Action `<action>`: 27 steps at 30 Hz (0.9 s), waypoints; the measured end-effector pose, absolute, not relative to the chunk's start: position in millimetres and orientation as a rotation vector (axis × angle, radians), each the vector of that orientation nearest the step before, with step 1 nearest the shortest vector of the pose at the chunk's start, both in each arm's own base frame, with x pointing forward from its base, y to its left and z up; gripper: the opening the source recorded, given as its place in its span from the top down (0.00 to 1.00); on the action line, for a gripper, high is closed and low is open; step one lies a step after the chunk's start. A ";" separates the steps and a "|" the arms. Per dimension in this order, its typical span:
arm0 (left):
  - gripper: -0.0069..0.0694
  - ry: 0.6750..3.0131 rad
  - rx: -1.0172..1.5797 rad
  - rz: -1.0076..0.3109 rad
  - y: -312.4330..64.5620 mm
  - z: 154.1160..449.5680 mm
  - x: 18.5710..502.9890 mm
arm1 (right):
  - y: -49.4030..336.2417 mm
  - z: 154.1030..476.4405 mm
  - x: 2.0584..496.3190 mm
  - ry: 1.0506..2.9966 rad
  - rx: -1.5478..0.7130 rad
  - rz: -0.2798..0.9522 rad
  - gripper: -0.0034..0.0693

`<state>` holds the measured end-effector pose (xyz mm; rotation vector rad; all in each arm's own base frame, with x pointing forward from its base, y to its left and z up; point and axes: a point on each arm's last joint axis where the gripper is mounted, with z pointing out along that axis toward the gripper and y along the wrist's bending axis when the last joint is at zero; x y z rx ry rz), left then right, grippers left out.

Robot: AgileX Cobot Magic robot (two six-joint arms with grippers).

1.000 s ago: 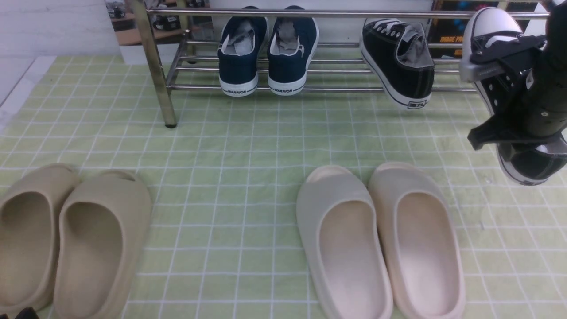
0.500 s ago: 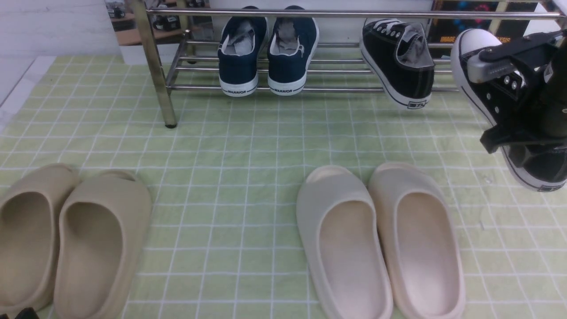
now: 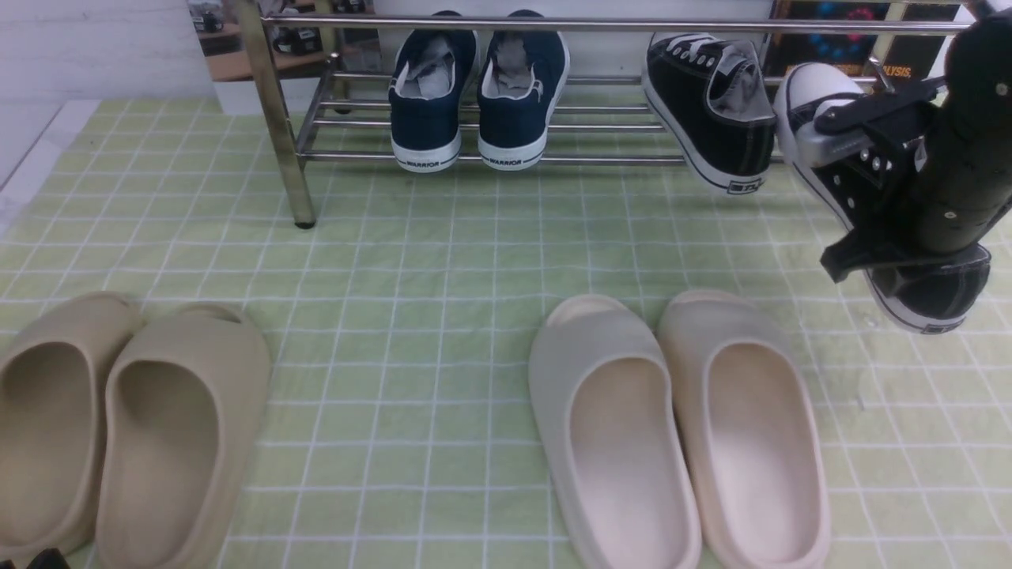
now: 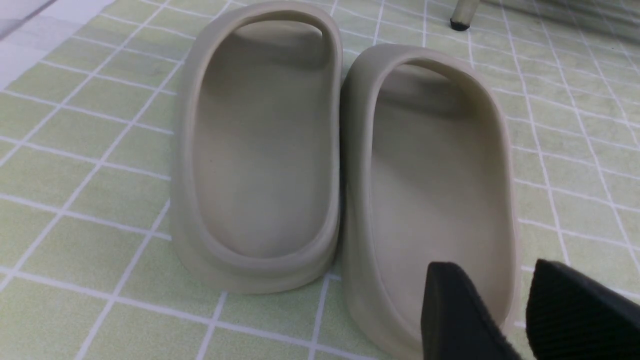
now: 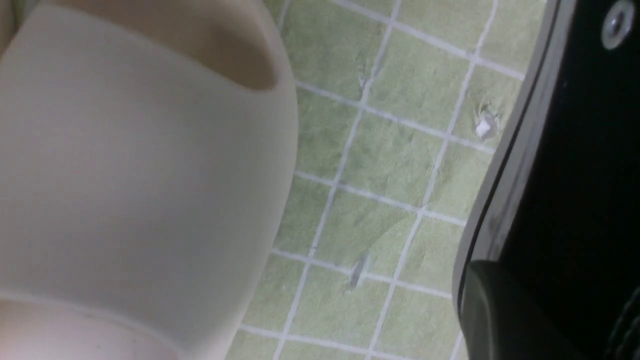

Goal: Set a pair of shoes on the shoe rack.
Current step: Use the right arm to put a shoe into the shoe rack

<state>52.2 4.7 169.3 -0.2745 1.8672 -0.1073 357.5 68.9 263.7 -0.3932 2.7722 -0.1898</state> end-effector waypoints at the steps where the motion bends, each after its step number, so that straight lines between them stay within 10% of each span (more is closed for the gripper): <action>1: 0.60 1.867 -0.274 -0.107 4.7 169.3 52.2 | 68.5 260.4 359.7 2.772 -0.398 -0.204 0.86; 27: 0.60 1.867 -0.274 -0.107 4.7 169.3 52.2 | 63.9 255.6 476.2 2.699 -0.382 -0.120 0.86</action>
